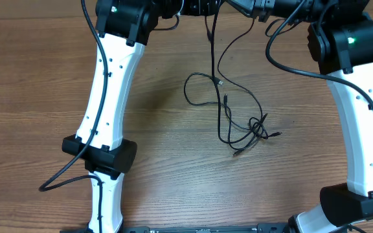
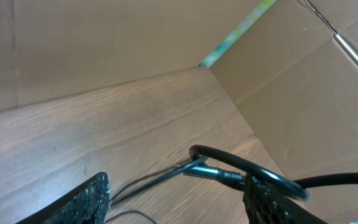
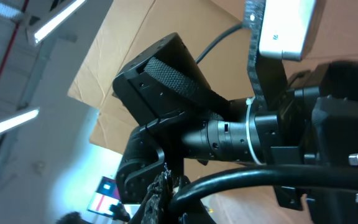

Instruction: Untangle cables

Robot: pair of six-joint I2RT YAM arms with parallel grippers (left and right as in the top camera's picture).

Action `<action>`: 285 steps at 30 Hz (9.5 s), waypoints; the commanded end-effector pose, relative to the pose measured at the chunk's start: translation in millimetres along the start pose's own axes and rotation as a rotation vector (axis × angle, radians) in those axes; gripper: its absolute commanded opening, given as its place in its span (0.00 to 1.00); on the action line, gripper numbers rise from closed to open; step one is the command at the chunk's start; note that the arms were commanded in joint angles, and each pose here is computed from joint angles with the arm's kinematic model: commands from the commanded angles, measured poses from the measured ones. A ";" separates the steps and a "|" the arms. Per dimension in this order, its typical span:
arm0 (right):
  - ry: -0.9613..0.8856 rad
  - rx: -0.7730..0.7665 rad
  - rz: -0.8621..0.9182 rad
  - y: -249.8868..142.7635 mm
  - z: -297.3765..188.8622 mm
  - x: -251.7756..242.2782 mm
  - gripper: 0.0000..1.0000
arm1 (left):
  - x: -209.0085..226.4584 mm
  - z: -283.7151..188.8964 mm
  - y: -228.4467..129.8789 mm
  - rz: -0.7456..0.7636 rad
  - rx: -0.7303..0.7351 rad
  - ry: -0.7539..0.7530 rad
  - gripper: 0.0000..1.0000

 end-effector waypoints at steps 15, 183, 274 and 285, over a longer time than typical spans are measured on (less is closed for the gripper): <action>0.075 0.021 0.186 -1.8 0.7 24.7 0.04 | -63.1 6.7 13.5 0.234 -0.067 -0.036 0.69; -1.000 -0.799 -0.039 71.6 -128.6 -133.5 0.11 | -27.8 -51.3 -53.7 0.204 0.226 -0.263 0.04; -0.643 -0.176 -0.128 0.1 -33.8 -113.3 0.57 | -70.7 -82.5 -5.0 -0.237 0.125 -0.570 0.04; -0.810 -0.346 -0.156 21.8 -53.2 -125.4 0.53 | -85.5 -93.7 -5.0 -0.253 0.150 -0.709 0.04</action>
Point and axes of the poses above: each gripper's point midway between its finger pads, its own z axis out along the fingers, its own x axis along the line the jaws close on, y = z × x, the point moved 4 cm from there along -z, back along the fingers, and after that the axes turned 15 degrees about z, right-handed, at the moved point
